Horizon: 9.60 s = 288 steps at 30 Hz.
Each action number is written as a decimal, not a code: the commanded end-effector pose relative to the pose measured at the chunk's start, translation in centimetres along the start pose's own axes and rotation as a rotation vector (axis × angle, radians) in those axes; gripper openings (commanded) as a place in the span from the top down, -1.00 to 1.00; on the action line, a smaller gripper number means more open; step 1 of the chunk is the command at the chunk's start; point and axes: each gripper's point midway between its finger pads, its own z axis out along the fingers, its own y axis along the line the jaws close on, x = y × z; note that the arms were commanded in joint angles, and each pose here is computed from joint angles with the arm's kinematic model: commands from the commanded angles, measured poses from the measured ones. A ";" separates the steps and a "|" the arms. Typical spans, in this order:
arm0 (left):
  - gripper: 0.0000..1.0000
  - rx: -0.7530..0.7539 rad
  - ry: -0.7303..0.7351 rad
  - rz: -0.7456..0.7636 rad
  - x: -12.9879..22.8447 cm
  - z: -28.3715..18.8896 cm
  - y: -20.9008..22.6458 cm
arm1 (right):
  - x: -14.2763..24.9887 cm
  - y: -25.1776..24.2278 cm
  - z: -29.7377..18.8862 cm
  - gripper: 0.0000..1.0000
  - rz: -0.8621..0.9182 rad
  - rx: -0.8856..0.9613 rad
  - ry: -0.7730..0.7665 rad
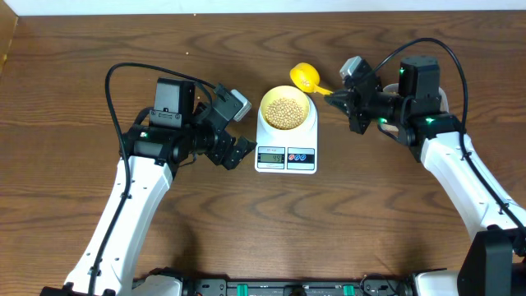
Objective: Scoop item into bowl and weigh 50g on scale
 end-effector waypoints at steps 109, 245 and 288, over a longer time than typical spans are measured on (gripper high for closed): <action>-0.80 0.002 -0.021 0.025 -0.6 -0.5 -0.2 | -1.2 1.0 0.9 0.98 -0.265 0.007 -0.013; -0.79 0.002 -0.021 0.025 -0.6 -0.5 -0.2 | 13.4 -12.1 -10.5 0.89 1.275 0.943 0.096; -0.79 0.002 -0.021 0.025 -0.6 -0.5 -0.2 | 5.2 -8.9 -17.2 -0.99 0.535 0.919 0.193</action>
